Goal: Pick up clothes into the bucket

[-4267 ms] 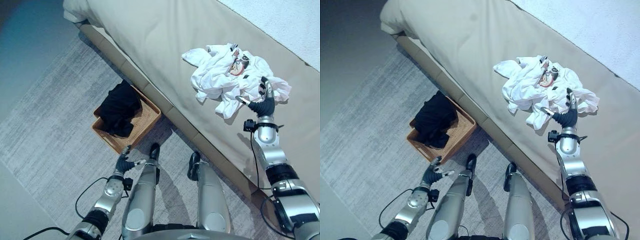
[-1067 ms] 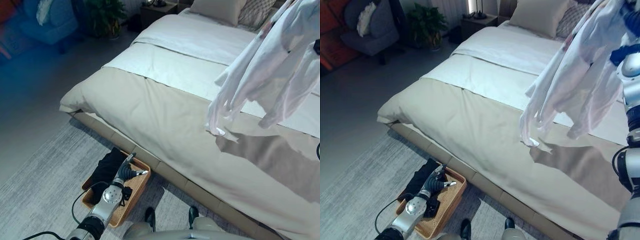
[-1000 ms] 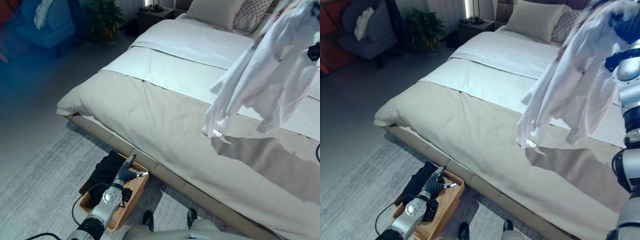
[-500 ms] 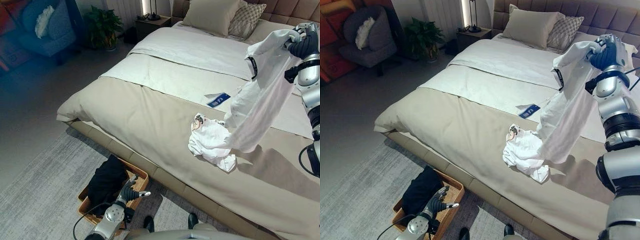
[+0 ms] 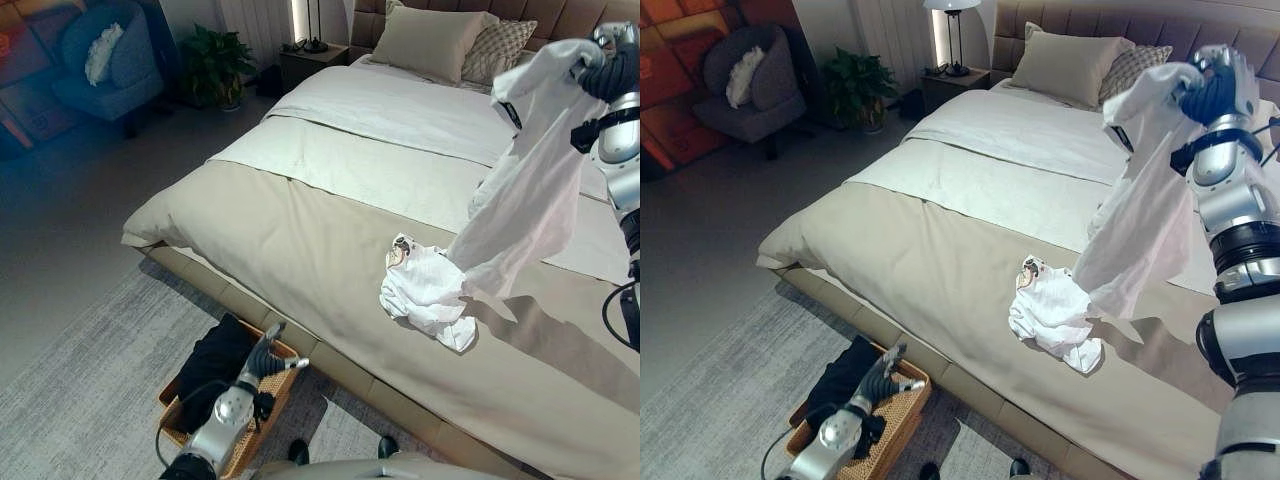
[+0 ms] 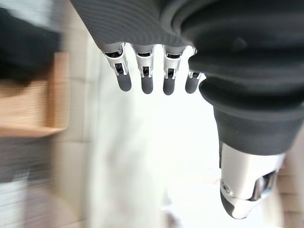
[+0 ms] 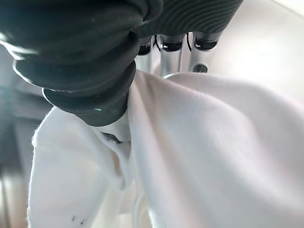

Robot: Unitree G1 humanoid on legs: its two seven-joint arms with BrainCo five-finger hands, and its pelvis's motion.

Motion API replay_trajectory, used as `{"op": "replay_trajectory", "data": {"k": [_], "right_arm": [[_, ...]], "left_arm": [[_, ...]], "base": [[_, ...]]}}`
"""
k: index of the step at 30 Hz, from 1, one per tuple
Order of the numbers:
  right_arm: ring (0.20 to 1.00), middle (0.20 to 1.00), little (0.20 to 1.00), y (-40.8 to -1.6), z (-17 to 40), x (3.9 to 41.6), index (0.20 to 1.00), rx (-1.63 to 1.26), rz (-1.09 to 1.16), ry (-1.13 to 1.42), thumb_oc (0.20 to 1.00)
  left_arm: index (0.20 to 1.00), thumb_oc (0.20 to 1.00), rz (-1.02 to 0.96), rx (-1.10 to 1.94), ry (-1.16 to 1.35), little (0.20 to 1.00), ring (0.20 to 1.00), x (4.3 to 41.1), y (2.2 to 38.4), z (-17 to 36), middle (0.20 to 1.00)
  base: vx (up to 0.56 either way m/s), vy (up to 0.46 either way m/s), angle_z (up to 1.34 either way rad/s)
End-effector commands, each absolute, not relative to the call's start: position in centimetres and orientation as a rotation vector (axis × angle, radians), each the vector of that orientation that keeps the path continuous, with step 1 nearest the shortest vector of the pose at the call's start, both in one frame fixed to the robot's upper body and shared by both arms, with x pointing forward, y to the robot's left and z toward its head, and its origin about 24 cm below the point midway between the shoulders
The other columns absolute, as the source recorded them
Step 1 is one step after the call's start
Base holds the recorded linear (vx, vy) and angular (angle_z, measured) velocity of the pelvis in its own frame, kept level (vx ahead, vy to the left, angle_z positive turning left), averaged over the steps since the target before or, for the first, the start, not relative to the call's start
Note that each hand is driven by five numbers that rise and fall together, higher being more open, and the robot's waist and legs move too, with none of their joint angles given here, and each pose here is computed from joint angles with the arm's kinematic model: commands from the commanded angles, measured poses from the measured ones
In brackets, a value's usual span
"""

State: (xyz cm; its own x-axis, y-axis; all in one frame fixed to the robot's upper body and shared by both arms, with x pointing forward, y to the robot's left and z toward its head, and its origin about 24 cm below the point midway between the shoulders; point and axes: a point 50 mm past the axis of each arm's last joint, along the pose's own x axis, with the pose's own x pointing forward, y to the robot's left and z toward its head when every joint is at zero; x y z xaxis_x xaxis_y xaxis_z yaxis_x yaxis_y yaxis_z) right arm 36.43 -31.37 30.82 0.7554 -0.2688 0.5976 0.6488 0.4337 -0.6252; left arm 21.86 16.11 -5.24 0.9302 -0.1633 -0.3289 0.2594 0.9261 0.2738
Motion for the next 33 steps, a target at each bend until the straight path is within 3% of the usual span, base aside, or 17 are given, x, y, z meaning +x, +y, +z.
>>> {"op": "replay_trajectory", "data": {"k": [1,7,15,23,33], "right_arm": [[0.200,0.200,0.200,-30.3,36.3,34.6,0.200,-0.910,-0.632,-0.686,0.200],[0.200,0.200,0.200,-25.4,36.2,34.5,0.200,-0.890,-0.387,-0.807,0.200],[0.200,0.200,0.200,-19.0,33.6,33.1,0.200,-0.855,0.024,-0.888,0.200],[0.200,0.200,0.200,-14.9,32.3,30.4,0.200,-0.834,0.295,-0.968,0.200],[0.200,0.200,0.200,-11.0,31.9,27.2,0.200,-0.675,0.535,-1.093,0.200]], "left_arm": [[1.000,1.000,-0.205,0.292,0.037,1.000,1.000,26.1,16.7,0.6,1.000],[1.000,1.000,-0.281,0.242,-0.314,1.000,1.000,29.8,13.8,9.6,1.000],[1.000,1.000,-0.444,0.128,-0.450,1.000,1.000,32.7,7.4,15.2,1.000],[1.000,1.000,-0.549,0.113,-0.447,1.000,1.000,33.4,2.5,16.7,1.000],[1.000,1.000,-0.625,0.069,-0.295,1.000,1.000,33.0,-2.2,14.3,1.000]], "base": [[0.00,0.000,0.00],[0.01,-0.006,-0.02],[-0.01,-0.006,-0.10],[-0.01,-0.002,-0.07],[0.00,0.003,0.01]]}}
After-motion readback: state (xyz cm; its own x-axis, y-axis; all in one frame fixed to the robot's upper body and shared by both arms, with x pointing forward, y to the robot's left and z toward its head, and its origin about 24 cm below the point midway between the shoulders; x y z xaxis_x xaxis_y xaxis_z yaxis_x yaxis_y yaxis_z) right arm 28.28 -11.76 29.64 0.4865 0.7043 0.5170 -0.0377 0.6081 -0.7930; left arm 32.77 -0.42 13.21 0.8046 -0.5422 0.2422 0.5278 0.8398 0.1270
